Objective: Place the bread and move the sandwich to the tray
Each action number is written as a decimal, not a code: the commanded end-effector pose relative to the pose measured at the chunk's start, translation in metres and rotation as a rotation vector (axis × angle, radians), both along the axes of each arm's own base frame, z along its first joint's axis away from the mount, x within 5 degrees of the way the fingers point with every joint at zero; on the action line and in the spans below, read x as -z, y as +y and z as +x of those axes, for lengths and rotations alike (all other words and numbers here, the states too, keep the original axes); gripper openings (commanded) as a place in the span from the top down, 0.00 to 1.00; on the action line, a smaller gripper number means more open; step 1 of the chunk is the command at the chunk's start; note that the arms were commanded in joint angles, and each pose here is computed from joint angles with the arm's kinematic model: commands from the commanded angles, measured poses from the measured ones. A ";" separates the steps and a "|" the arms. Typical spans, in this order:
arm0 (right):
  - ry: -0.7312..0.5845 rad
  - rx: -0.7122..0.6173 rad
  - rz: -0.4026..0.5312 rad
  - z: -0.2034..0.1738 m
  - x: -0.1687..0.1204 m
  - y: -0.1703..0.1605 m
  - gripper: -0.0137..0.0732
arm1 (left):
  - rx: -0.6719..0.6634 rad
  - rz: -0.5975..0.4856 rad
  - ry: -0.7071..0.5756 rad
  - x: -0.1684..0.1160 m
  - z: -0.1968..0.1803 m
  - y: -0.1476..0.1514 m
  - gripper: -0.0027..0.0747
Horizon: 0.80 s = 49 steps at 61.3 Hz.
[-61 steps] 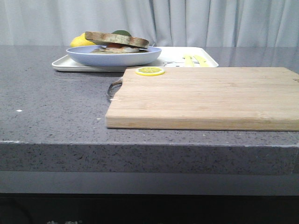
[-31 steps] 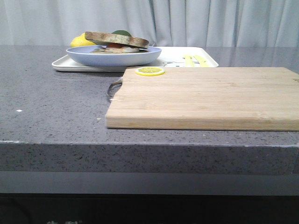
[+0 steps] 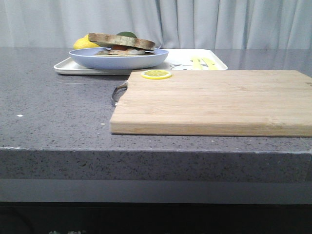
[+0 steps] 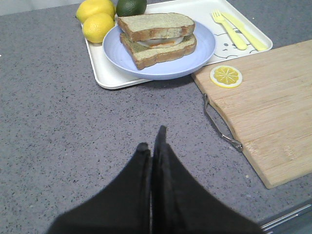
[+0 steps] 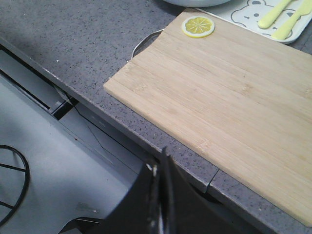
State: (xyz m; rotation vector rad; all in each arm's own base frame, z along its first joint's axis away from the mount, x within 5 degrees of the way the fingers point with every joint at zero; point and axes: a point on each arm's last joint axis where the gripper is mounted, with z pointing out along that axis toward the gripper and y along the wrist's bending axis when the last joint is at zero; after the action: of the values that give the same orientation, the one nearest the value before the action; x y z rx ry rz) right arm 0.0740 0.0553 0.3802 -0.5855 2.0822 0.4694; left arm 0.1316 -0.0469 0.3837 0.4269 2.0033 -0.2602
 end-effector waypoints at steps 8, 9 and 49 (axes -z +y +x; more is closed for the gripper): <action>-0.074 0.014 0.048 0.002 -0.013 0.000 0.92 | 0.009 -0.076 -0.132 -0.015 -0.013 -0.001 0.99; -0.074 0.014 0.048 0.002 -0.013 0.000 0.92 | 0.007 -0.079 -0.141 -0.015 -0.015 0.000 0.99; -0.074 0.014 0.048 0.002 -0.013 0.000 0.92 | -0.348 -0.172 -0.443 0.064 -0.081 0.039 0.99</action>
State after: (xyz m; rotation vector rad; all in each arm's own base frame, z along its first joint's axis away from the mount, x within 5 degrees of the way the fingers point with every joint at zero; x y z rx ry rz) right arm 0.0740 0.0553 0.3802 -0.5855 2.0822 0.4694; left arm 0.0506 -0.0108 0.3140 0.0879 1.6891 -0.0875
